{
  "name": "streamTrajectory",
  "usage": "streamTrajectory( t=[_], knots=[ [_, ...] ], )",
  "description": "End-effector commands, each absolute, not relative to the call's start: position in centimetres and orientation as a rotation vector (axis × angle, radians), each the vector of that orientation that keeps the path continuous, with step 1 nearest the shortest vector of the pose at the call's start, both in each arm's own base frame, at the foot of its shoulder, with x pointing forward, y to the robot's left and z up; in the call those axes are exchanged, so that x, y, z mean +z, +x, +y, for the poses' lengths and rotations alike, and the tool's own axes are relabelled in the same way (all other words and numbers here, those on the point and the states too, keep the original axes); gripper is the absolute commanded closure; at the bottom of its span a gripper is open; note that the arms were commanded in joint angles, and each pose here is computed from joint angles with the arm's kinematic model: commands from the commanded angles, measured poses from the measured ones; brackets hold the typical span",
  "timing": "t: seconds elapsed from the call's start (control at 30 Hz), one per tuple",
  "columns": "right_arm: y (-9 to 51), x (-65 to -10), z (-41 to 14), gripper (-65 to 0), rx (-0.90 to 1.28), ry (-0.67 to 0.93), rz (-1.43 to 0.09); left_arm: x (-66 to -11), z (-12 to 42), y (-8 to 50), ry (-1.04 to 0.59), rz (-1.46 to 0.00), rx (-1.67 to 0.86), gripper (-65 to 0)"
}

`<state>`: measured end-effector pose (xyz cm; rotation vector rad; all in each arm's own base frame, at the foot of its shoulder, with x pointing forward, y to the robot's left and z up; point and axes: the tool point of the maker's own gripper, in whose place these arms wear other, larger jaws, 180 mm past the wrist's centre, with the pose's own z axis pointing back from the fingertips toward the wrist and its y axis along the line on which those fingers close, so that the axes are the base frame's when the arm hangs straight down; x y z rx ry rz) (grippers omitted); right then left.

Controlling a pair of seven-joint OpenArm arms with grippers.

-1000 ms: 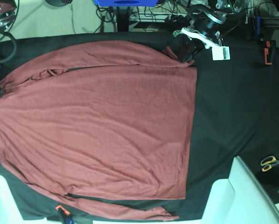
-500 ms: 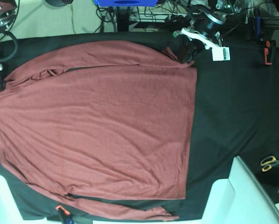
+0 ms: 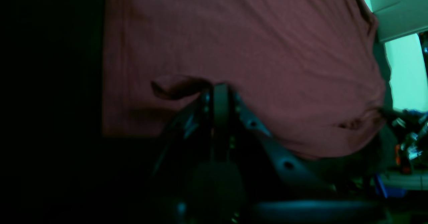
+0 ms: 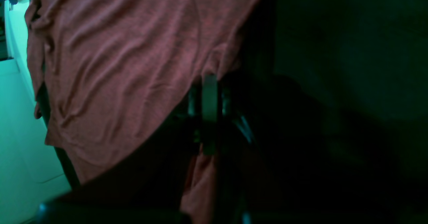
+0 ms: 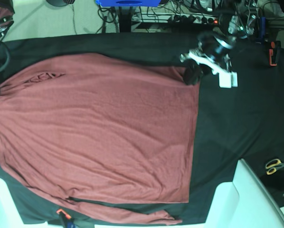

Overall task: Fold the T-shirt properly
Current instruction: 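Reach the left gripper into the shirt body and grasp fabric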

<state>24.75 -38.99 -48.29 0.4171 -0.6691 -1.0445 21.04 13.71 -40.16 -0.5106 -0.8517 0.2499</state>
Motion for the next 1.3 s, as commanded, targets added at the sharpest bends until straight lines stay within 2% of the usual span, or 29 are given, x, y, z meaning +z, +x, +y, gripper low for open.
streamTrajectory(
  t=[0.0,0.27,0.67,0.9,1.07,1.27],
  knots=[
    [25.6,-46.6,-40.8,-0.6,-1.036,0.398,-0.73,-39.3,14.3,21.6,-0.508,-0.882,0.25,0.0],
    [25.6,-46.7,-40.6,-0.6,-1.036,0.401,-0.726,-39.1,15.2,22.1,-0.492,-0.885,0.253,0.0],
    [25.5,-46.9,-40.4,-0.6,-1.036,0.404,-0.719,-36.3,14.6,26.9,-0.52,-0.988,0.21,0.0],
    [25.3,-47.1,-40.0,-0.6,-1.03,0.415,-0.699,-34.3,12.3,30.6,-0.575,-0.981,0.15,0.0],
    [25.3,-47.3,-39.6,-0.6,-1.034,0.423,-0.694,-35.0,12.6,33.3,-0.504,-0.996,0.194,0.0],
    [25.3,-47.5,-39.3,-0.6,-1.033,0.427,-0.69,-35.4,8.7,36.1,-0.493,-0.986,0.08,0.0]
  ],
)
